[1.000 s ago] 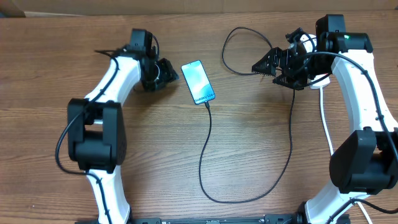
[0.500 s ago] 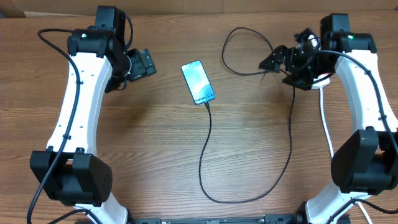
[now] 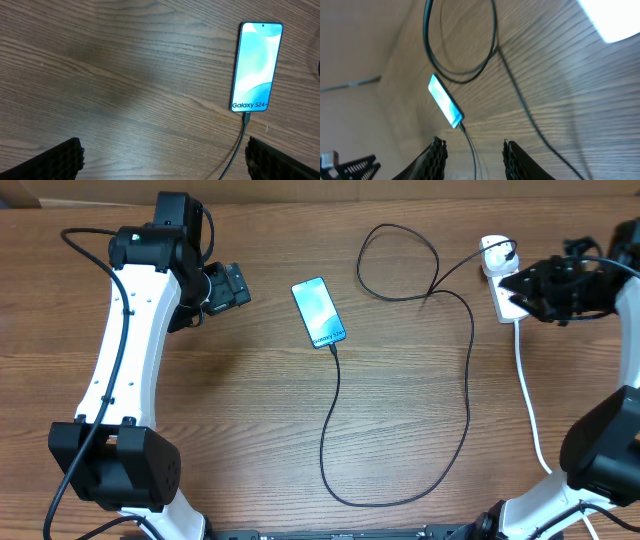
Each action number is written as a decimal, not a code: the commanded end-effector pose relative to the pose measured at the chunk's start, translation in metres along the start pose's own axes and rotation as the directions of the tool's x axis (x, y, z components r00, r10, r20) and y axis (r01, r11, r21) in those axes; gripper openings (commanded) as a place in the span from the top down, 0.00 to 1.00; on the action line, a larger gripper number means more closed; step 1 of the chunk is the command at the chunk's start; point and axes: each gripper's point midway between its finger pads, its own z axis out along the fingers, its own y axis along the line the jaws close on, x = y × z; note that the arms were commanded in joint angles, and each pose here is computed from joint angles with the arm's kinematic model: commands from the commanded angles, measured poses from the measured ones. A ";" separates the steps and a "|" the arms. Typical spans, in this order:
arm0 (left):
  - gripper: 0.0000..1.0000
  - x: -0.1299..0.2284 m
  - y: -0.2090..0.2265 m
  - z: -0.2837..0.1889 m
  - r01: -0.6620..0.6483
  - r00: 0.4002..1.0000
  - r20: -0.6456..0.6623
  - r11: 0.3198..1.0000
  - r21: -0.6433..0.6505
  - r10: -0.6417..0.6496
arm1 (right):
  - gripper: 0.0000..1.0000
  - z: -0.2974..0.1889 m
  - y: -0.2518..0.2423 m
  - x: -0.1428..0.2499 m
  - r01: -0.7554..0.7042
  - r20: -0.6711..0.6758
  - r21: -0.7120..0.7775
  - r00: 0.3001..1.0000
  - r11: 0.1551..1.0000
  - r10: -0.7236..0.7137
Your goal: Plug charger to phone and switch on socket
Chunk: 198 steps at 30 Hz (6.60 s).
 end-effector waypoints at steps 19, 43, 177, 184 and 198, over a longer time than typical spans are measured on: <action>0.00 -0.003 0.001 -0.004 -0.012 1.000 0.020 1.000 -0.006 0.012 | 0.00 -0.073 -0.057 -0.137 -0.091 0.574 0.457 0.790 0.885 -0.215; 0.00 -0.003 0.001 -0.004 -0.011 1.000 0.020 1.000 -0.006 0.011 | 0.00 0.051 -0.140 -0.155 0.053 0.333 0.609 0.888 0.791 -0.316; 0.00 -0.003 0.001 -0.004 -0.012 1.000 0.020 1.000 -0.006 0.012 | 0.00 0.108 -0.153 -0.143 0.092 0.265 0.489 0.932 0.868 -0.248; 0.00 -0.003 0.001 -0.004 -0.012 1.000 0.020 1.000 -0.006 0.012 | 0.00 0.112 -0.149 -0.141 0.102 0.258 0.488 0.932 0.867 -0.255; 0.00 -0.003 0.001 -0.004 -0.012 1.000 0.020 1.000 -0.006 0.012 | 0.00 0.112 -0.151 -0.141 0.098 0.256 0.498 0.933 0.862 -0.254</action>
